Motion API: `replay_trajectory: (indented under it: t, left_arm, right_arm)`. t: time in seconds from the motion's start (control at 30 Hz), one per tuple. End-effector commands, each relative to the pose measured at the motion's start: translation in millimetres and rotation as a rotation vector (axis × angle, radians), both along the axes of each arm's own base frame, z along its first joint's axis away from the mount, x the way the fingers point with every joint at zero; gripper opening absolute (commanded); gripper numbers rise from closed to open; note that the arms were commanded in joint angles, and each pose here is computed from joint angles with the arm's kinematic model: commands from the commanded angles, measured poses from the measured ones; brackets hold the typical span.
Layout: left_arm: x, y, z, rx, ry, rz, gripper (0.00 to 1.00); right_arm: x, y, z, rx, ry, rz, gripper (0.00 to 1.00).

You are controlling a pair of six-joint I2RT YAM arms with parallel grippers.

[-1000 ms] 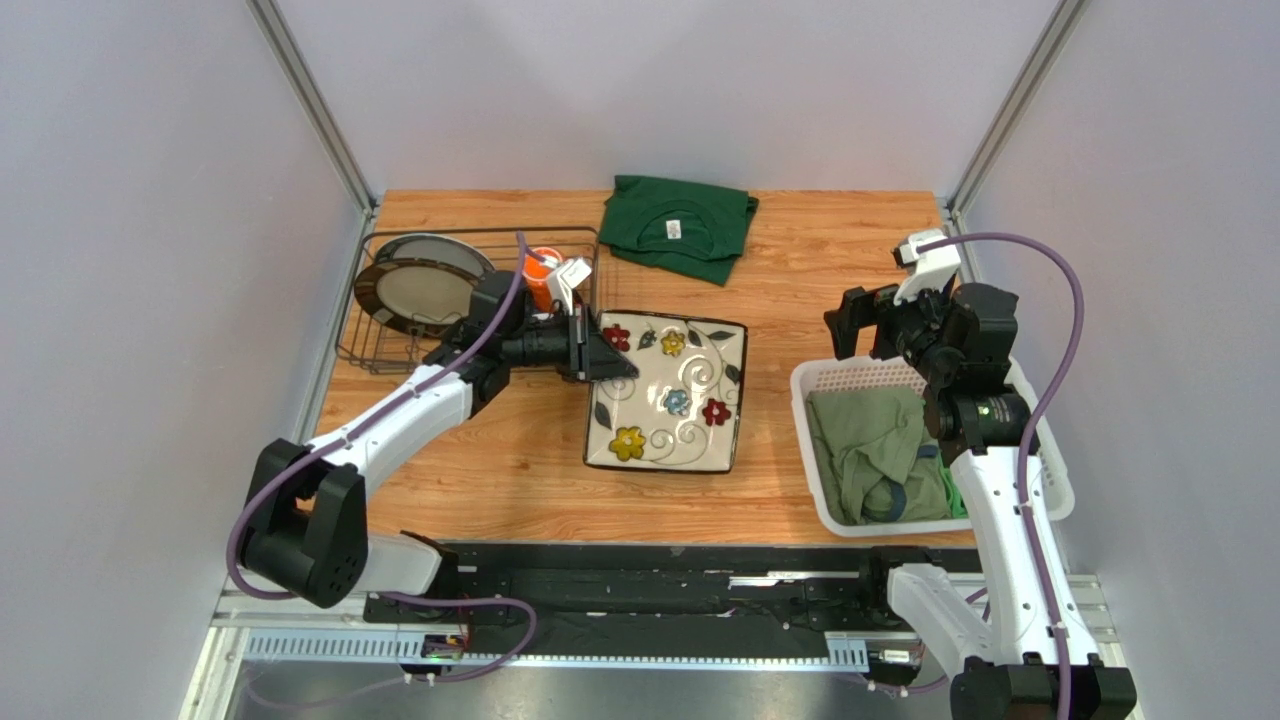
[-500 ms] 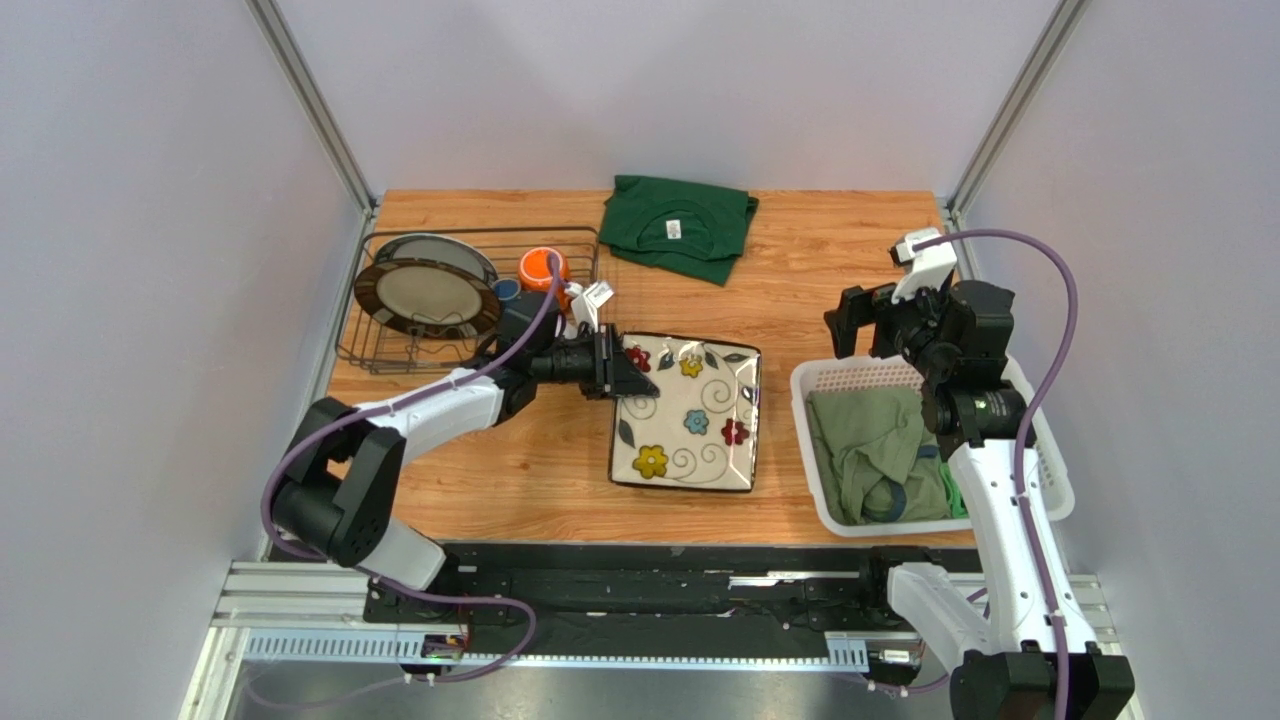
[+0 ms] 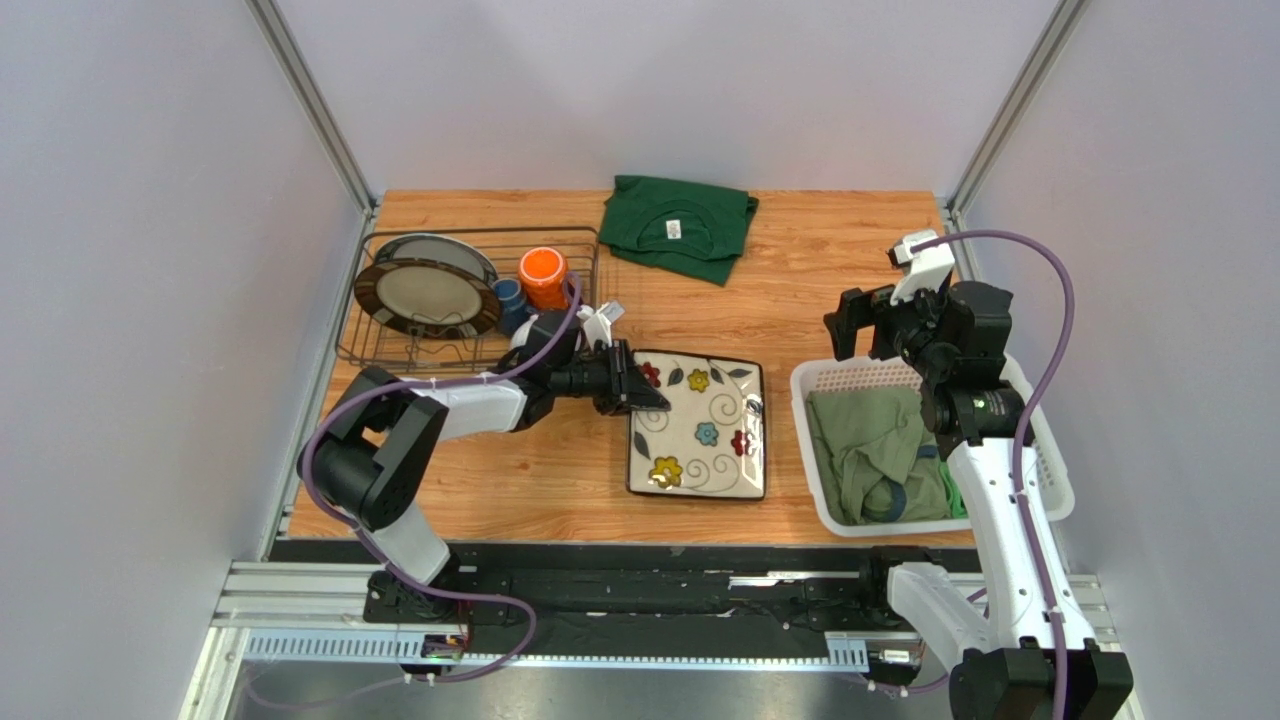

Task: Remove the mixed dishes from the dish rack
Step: Place the plate at the center of the board.

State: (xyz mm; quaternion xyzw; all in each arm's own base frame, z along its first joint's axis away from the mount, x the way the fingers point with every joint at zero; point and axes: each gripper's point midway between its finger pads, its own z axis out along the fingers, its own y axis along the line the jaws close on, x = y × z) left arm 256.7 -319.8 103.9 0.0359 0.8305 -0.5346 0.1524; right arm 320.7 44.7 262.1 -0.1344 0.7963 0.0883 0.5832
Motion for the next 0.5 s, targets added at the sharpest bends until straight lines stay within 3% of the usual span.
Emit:
replay_trajectory:
  t: [0.0, 0.47]
  left_arm:
    - [1, -24, 56, -0.188, -0.116, -0.073, 0.00]
    - [5, -29, 37, -0.185, -0.049, -0.077, 0.00]
  right_arm:
    - [4, 0, 13, -0.010, -0.056, 0.014, 0.99]
    - [4, 1, 12, -0.013, -0.055, 0.021, 0.99]
